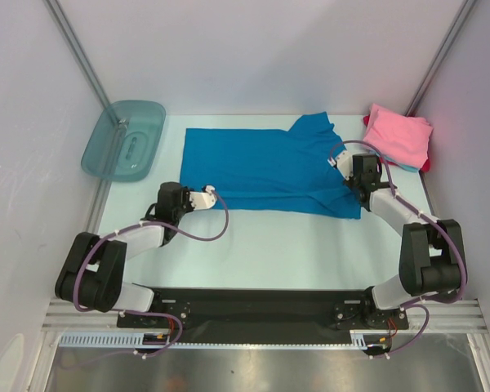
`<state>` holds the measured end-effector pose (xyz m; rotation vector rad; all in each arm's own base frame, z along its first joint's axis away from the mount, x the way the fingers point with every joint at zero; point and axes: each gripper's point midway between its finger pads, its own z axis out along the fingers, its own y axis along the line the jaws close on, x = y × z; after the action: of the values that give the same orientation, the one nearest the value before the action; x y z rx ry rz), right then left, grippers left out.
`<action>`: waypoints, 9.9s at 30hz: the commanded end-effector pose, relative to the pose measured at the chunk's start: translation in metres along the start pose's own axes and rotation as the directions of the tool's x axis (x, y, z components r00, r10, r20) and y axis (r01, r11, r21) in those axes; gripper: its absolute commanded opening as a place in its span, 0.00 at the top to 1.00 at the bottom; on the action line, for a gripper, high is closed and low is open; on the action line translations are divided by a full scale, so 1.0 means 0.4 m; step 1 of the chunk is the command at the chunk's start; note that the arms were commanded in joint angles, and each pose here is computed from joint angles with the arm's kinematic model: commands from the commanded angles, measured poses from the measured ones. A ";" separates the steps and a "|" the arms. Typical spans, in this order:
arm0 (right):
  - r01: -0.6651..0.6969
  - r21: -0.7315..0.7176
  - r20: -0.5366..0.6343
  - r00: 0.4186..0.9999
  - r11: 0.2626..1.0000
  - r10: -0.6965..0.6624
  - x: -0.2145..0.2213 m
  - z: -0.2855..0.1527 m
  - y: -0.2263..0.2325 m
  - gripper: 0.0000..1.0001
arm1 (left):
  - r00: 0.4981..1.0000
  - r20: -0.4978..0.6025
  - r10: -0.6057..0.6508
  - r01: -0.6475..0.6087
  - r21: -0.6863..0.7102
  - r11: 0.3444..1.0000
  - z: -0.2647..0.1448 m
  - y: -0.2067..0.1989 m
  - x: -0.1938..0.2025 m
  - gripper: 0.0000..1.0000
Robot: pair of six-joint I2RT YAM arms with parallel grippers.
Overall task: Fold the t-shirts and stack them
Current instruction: Fold the tshirt
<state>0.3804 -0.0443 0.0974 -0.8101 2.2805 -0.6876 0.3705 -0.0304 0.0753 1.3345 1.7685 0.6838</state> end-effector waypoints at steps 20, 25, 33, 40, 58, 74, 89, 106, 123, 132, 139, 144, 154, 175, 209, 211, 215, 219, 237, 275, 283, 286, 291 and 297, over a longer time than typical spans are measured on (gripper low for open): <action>-0.021 0.141 0.041 0.999 0.990 0.015 -0.066 0.008 -0.090 1.00 | 0.999 -0.003 -0.035 0.034 -0.121 0.992 0.033 0.115 -0.022 1.00; -0.023 0.151 0.043 0.999 0.988 0.017 -0.073 0.016 -0.096 1.00 | 0.999 -0.009 -0.035 0.033 -0.116 0.993 0.047 0.115 -0.022 1.00; -0.010 0.150 0.032 0.999 0.989 0.005 -0.076 0.045 -0.088 1.00 | 0.999 -0.032 -0.017 0.014 -0.096 0.995 0.076 0.095 -0.010 1.00; -0.007 0.153 0.028 1.000 0.988 0.003 -0.084 0.065 -0.086 1.00 | 0.999 -0.042 -0.017 0.013 -0.089 0.996 0.100 0.087 -0.006 1.00; 0.004 0.166 0.027 1.000 0.986 -0.009 -0.102 0.098 -0.079 1.00 | 0.998 -0.052 -0.020 0.016 -0.087 0.996 0.134 0.093 0.001 1.00; 0.018 0.193 -0.005 1.000 0.981 -0.018 -0.089 0.129 -0.084 1.00 | 0.998 -0.065 -0.016 0.011 -0.078 0.997 0.151 0.091 0.012 1.00; 0.022 0.186 0.005 1.000 0.982 -0.023 -0.103 0.134 -0.077 1.00 | 0.997 -0.071 -0.017 0.013 -0.064 0.998 0.173 0.091 0.008 1.00; 0.046 0.179 0.002 0.999 0.983 -0.047 -0.133 0.149 -0.057 1.00 | 0.996 -0.084 -0.007 0.004 -0.033 0.999 0.199 0.068 0.013 1.00; 0.068 0.184 -0.006 0.998 0.980 -0.068 -0.141 0.163 -0.048 1.00 | 0.997 -0.082 -0.008 0.006 -0.026 1.000 0.218 0.072 0.008 1.00; 0.073 0.185 -0.010 0.997 0.980 -0.072 -0.147 0.171 -0.046 1.00 | 0.996 -0.088 -0.003 0.002 -0.015 1.000 0.230 0.070 0.007 1.00; 0.075 0.185 -0.010 0.997 0.980 -0.074 -0.148 0.175 -0.046 1.00 | 0.996 -0.093 -0.002 0.001 -0.009 1.000 0.237 0.072 0.005 1.00; 0.080 0.182 -0.015 0.997 0.980 -0.079 -0.147 0.179 -0.041 1.00 | 0.995 -0.104 0.007 -0.006 0.003 1.000 0.243 0.062 0.012 1.00; 0.079 0.185 -0.016 0.997 0.980 -0.078 -0.148 0.181 -0.042 1.00 | 0.993 -0.122 0.004 -0.004 -0.004 1.000 0.251 0.064 0.018 0.86; 0.087 0.191 -0.014 0.996 0.978 -0.086 -0.160 0.185 -0.032 1.00 | 0.985 -0.155 -0.076 0.053 -0.147 0.988 0.220 0.121 0.034 0.00; -0.112 -0.025 0.065 0.991 0.993 0.114 -0.193 0.070 0.022 1.00 | 0.959 0.000 -0.283 0.262 -0.376 0.889 0.078 0.320 -0.042 0.00; -0.104 -0.067 0.057 0.993 0.992 0.108 -0.193 0.077 0.042 1.00 | 0.962 0.016 -0.273 0.267 -0.273 0.924 0.090 0.275 -0.063 0.00; -0.084 -0.145 0.018 0.996 0.986 0.088 -0.183 0.090 0.092 1.00 | 0.981 0.018 -0.195 0.196 -0.141 0.970 0.114 0.184 -0.090 0.00; -0.047 -0.179 0.018 0.999 0.983 0.051 -0.190 0.095 0.136 1.00 | 0.993 -0.009 -0.118 0.117 -0.069 0.991 0.146 0.098 -0.081 0.00; 0.083 -0.290 0.075 0.995 0.953 -0.064 -0.270 0.090 0.287 1.00 | 0.996 -0.061 -0.071 0.069 -0.029 0.997 0.211 0.006 -0.054 0.00; 0.213 0.031 0.103 0.971 0.977 -0.215 -0.308 0.117 0.228 1.00 | 0.996 -0.066 -0.054 0.051 -0.051 0.997 0.207 0.000 -0.056 0.00; 0.203 0.120 0.144 0.965 0.972 -0.219 -0.367 0.136 0.192 1.00 | 0.996 -0.070 -0.050 0.046 -0.051 0.998 0.206 -0.012 -0.053 0.00; 0.191 0.118 0.155 0.966 0.975 -0.208 -0.372 0.125 0.188 1.00 | 0.996 -0.071 -0.046 0.042 -0.063 0.997 0.202 -0.010 -0.051 0.00; 0.148 0.239 0.186 0.963 0.960 -0.195 -0.418 0.122 0.128 1.00 | 0.996 -0.072 -0.047 0.042 -0.068 0.997 0.199 -0.009 -0.053 0.00; 0.145 0.302 0.200 0.957 0.942 -0.211 -0.453 0.125 0.106 1.00 | 0.997 -0.072 -0.038 0.033 -0.065 0.997 0.195 -0.017 -0.056 0.00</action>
<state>0.4926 0.0887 0.0752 -0.9887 1.9536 -0.8818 0.4477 -0.0534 0.0537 1.1878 1.7780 0.7953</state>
